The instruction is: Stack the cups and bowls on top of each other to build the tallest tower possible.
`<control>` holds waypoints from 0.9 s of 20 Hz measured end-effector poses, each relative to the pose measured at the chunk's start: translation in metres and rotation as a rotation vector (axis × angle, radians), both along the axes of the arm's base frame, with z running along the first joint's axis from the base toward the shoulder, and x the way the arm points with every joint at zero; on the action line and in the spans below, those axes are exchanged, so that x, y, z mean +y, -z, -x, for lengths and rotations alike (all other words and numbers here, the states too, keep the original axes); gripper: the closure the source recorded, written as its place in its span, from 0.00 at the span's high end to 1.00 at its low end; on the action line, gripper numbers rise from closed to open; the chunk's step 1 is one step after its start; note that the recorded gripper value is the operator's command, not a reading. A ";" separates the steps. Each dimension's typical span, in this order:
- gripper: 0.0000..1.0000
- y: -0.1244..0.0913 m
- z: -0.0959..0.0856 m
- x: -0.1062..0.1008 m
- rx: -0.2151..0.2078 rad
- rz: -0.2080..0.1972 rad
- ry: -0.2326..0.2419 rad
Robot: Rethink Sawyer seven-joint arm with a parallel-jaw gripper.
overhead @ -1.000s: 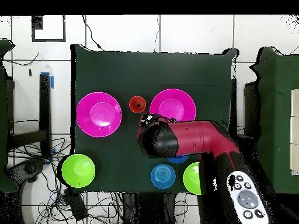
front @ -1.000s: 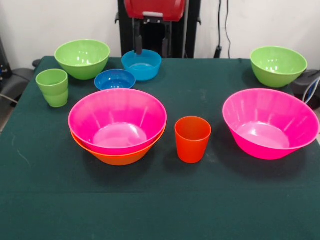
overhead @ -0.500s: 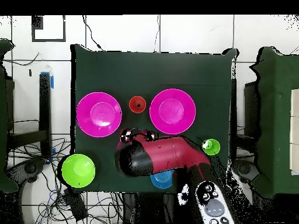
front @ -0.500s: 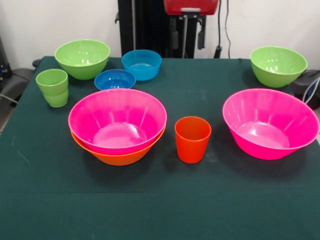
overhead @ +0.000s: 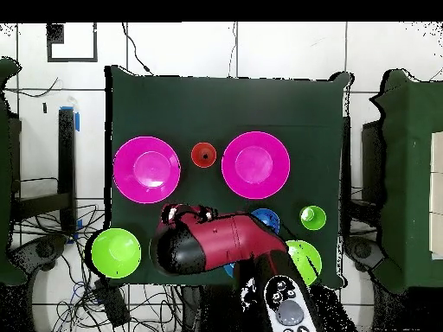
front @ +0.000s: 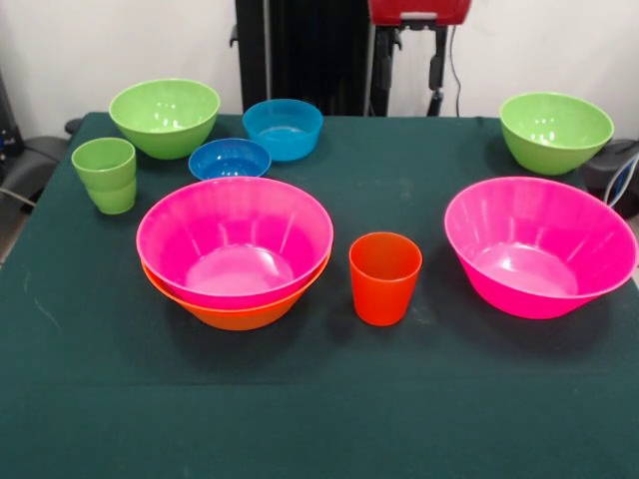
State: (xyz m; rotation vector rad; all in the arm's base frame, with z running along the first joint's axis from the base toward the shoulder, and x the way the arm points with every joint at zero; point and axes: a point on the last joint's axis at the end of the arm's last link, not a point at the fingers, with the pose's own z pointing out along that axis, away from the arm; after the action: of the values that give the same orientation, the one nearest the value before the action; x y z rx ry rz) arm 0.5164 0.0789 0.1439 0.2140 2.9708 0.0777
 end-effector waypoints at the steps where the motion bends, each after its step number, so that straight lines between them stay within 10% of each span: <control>1: 1.00 0.003 0.004 0.002 0.003 0.001 0.007; 18: 1.00 0.030 0.014 0.033 -0.017 -0.033 0.066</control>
State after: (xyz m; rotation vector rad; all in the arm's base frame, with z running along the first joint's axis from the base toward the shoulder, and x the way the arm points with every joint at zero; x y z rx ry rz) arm 0.5025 0.1120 0.1135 0.3134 2.9443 0.1195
